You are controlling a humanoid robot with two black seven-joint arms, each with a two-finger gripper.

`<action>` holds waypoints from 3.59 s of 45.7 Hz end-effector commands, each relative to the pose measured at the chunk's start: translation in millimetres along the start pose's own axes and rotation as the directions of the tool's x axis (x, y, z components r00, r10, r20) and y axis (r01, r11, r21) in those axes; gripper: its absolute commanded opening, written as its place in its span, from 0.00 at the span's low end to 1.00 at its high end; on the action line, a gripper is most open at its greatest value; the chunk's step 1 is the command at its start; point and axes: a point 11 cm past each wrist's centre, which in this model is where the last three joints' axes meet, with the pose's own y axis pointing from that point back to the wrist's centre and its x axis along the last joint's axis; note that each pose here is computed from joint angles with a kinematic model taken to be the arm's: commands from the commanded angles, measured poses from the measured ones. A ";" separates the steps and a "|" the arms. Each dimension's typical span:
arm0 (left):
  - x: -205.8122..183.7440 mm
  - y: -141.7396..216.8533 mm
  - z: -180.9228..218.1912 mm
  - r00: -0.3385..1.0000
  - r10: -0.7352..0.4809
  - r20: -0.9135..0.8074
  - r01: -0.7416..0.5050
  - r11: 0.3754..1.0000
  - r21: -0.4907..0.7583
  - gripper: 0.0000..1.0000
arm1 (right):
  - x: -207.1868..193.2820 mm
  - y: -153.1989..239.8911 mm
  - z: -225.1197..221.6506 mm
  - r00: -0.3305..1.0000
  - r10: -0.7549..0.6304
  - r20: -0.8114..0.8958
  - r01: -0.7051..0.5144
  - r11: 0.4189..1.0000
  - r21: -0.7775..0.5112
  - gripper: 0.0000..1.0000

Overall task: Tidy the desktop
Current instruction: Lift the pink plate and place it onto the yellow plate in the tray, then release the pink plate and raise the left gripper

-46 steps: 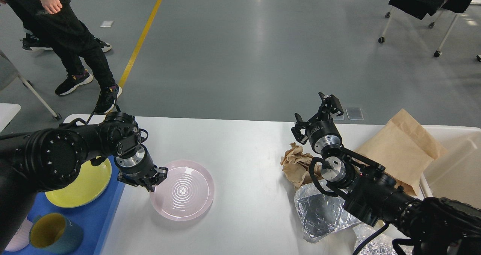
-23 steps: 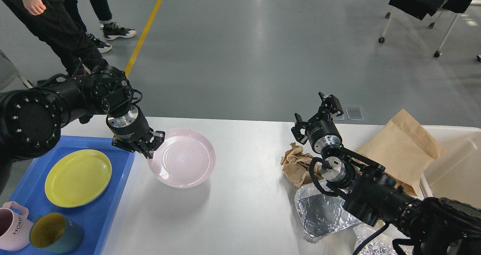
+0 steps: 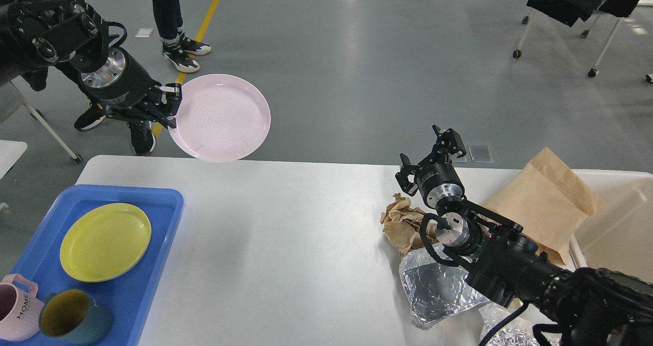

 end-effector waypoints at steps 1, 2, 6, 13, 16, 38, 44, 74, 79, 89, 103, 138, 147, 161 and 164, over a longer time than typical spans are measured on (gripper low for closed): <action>-2.0 -3.3 -11.7 1.000 -0.007 -0.024 0.007 1.000 0.006 0.00 | 0.0 0.0 0.0 1.000 0.000 0.000 0.000 1.000 0.000 1.00; -2.5 -4.0 -17.2 0.999 -0.009 -0.035 0.009 1.000 0.008 0.00 | 0.0 0.0 0.0 1.000 0.000 0.000 0.000 1.000 0.000 1.00; -13.4 -15.3 -67.1 0.991 -0.032 -0.130 0.037 0.999 0.035 0.00 | 0.0 0.0 0.0 1.000 0.000 0.000 0.000 1.000 0.000 1.00; -42.9 -32.0 -144.1 0.953 -0.068 -0.294 0.086 0.995 0.050 0.00 | 0.0 0.0 0.0 1.000 0.000 0.000 0.000 1.000 0.000 1.00; -62.9 -44.7 -169.7 0.933 -0.099 -0.346 0.127 0.990 0.058 0.00 | 0.0 0.0 0.0 1.000 0.000 0.000 0.000 1.000 0.000 1.00; -109.9 -80.8 -245.6 0.878 0.007 -0.479 0.080 0.984 0.161 0.00 | 0.0 0.0 0.0 1.000 0.000 0.000 0.000 1.000 0.000 1.00; -113.1 -80.7 -255.2 0.874 0.020 -0.486 0.078 0.980 0.181 0.00 | 0.0 0.0 0.0 1.000 0.000 0.000 0.000 1.000 0.000 1.00; -129.4 -92.1 -279.5 0.856 0.070 -0.513 0.058 0.972 0.230 0.02 | 0.0 0.0 0.0 1.000 0.000 0.000 0.000 1.000 0.000 1.00; -135.5 -97.0 -280.2 0.857 0.058 -0.513 0.073 0.970 0.231 0.06 | 0.0 0.0 0.0 1.000 0.000 0.000 0.000 1.000 0.000 1.00; -138.7 -98.7 -281.6 0.855 0.054 -0.516 0.079 0.970 0.231 0.19 | 0.0 0.0 0.0 1.000 0.000 0.000 0.000 1.000 0.000 1.00; -131.5 -95.4 -282.1 0.855 0.090 -0.511 0.037 0.971 0.234 0.72 | 0.0 0.0 0.0 1.000 0.000 0.000 0.000 1.000 0.000 1.00; -30.5 -64.6 -210.2 0.611 0.274 -0.743 -0.440 0.898 -0.031 0.96 | 0.0 0.0 0.0 1.000 0.000 0.000 0.000 1.000 0.000 1.00; -10.4 -67.7 -182.0 0.389 0.180 -0.903 -0.613 0.783 -0.108 0.96 | 0.0 0.0 0.0 1.000 0.000 0.000 0.000 1.000 0.000 1.00; 0.6 -78.4 -130.8 0.155 -0.196 -0.968 -0.751 0.613 -0.244 0.96 | 0.0 0.0 0.0 1.000 0.000 0.000 0.000 1.000 0.000 1.00; -1.6 -86.2 -119.9 0.120 -0.253 -0.960 -0.760 0.599 -0.253 0.96 | 0.0 0.0 0.0 1.000 0.000 0.000 0.000 1.000 0.000 1.00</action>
